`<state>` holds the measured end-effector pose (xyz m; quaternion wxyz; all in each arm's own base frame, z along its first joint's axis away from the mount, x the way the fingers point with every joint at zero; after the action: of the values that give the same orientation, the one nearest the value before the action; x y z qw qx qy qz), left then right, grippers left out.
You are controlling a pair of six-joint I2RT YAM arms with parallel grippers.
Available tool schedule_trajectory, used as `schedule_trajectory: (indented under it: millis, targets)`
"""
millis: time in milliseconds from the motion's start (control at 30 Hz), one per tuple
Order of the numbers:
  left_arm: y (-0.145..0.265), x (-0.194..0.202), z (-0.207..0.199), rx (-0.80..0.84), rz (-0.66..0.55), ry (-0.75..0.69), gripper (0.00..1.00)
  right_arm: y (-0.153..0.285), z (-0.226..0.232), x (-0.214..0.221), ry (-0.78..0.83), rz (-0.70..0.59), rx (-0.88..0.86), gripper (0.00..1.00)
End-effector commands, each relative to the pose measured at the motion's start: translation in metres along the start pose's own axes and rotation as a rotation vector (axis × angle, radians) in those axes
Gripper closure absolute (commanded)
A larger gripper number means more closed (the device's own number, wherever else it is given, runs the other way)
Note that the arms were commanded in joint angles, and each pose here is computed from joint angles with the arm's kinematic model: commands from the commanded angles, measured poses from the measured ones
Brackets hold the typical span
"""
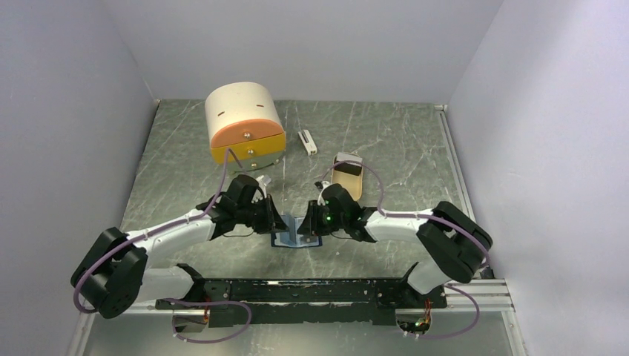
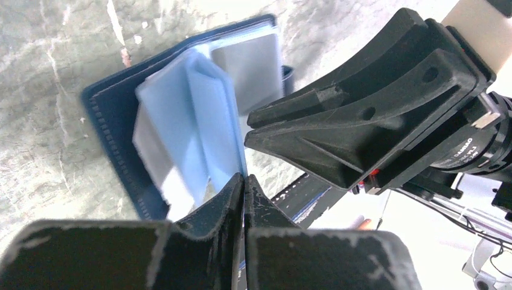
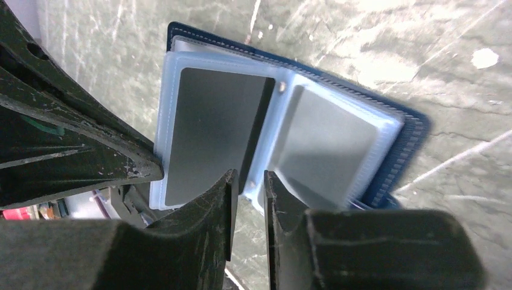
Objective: Put the credit cards into the card holder
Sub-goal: Insert the credit card into the card holder.
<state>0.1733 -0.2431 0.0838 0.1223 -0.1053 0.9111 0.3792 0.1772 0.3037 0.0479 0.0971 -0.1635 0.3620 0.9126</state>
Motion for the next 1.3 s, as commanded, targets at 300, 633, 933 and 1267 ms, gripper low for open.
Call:
schedule_trajectory:
  millis: [300, 633, 933, 1267]
  targets:
    - [0.01, -0.011, -0.012, 0.023, -0.05, -0.115, 0.91, 0.014, -0.011, -0.026, 0.053, -0.088, 0.051, 0.75]
    - [-0.005, -0.003, -0.024, 0.161, 0.006, -0.107, 0.91, -0.003, -0.029, -0.009, 0.02, -0.034, 0.07, 0.76]
    - [-0.009, 0.004, -0.018, 0.171, 0.021, -0.087, 0.91, 0.001, -0.035, -0.006, 0.018, -0.042, 0.081, 0.77]
    - [0.0, 0.002, 0.016, -0.078, -0.033, 0.004, 0.91, 0.022, -0.032, -0.026, 0.05, -0.103, 0.142, 0.71]
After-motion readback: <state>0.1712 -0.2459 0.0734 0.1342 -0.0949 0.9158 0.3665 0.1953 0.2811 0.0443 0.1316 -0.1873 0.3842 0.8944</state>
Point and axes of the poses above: each gripper's point midway between its finger pads, its own y axis back along the fingers, its own z axis along the line the jaws close on, x = y × z, the point moved 2 cm from there along y, back along the fingers, and after that the axes turned 6 degrees about -y, right-handed, at the moved point
